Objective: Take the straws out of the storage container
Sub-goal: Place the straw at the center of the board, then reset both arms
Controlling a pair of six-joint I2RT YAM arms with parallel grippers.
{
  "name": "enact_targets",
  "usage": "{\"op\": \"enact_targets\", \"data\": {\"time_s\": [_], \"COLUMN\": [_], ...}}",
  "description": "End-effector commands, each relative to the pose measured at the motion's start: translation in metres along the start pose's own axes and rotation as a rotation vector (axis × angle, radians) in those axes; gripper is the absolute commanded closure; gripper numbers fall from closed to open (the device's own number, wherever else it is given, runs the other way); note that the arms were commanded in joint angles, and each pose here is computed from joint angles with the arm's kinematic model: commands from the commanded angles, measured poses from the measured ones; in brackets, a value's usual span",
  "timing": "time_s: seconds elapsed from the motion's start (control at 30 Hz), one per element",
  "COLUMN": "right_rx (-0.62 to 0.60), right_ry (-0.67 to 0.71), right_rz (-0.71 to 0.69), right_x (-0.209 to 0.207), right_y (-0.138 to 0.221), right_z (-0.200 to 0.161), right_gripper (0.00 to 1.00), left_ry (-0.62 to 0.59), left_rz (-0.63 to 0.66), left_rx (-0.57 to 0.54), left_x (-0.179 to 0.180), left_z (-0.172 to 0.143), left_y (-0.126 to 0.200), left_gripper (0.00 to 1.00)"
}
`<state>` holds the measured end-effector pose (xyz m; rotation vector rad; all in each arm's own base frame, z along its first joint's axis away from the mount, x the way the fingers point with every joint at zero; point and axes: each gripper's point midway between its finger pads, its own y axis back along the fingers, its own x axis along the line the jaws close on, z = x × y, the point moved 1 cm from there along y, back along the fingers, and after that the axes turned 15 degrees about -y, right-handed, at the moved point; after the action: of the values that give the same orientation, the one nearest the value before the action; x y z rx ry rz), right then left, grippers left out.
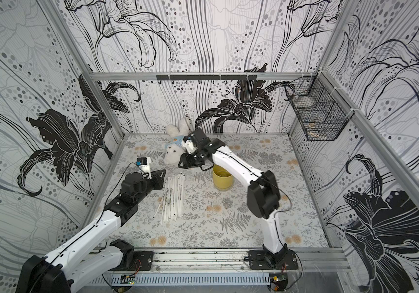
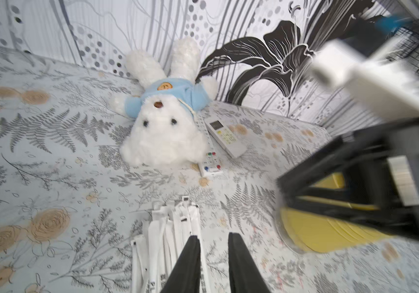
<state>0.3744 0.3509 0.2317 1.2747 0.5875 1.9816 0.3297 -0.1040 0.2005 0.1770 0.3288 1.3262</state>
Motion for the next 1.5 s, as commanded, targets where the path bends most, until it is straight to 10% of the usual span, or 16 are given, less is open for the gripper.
{"op": "enact_targets", "data": {"time_s": [0.0, 0.17, 0.37, 1.13, 1.3, 1.33, 1.43, 1.47], "right_rx": [-0.375, -0.781, -0.893, -0.899, -0.959, -0.965, -0.973, -0.984], "right_ry": [-0.079, -0.182, -0.326, 0.124, 0.198, 0.193, 0.153, 0.151], "right_rz": [-0.234, -0.608, -0.828, -0.643, -0.490, -0.492, -0.545, -0.551], "right_x": [-0.086, -0.231, -0.354, -0.337, -0.327, -0.327, -0.336, -0.336], "right_y": [0.074, 0.160, 0.177, 0.149, 0.153, 0.154, 0.159, 0.160], "right_z": [0.045, 0.031, -0.021, -0.040, -0.058, -0.059, -0.058, -0.058], "right_gripper": [0.49, 0.45, 0.40, 0.38, 0.37, 0.34, 0.19, 0.00], "left_ry": [-0.022, -0.049, -0.091, -0.173, -0.173, -0.175, -0.176, -0.178], "left_rz": [0.139, 0.249, 0.269, 0.266, 0.270, 0.271, 0.279, 0.285], "left_rx": [-0.231, -0.192, -0.142, -0.334, -0.325, -0.330, -0.320, -0.317], "left_x": [0.034, 0.086, 0.121, 0.124, 0.124, 0.124, 0.125, 0.125], "left_z": [0.037, 0.023, 0.006, -0.027, -0.028, -0.027, -0.027, -0.027], "left_y": [-0.006, -0.027, -0.037, -0.006, -0.007, -0.007, -0.008, -0.010], "left_gripper": [0.76, 0.78, 0.75, 0.70, 0.37, 0.05, 0.02, 0.02]}}
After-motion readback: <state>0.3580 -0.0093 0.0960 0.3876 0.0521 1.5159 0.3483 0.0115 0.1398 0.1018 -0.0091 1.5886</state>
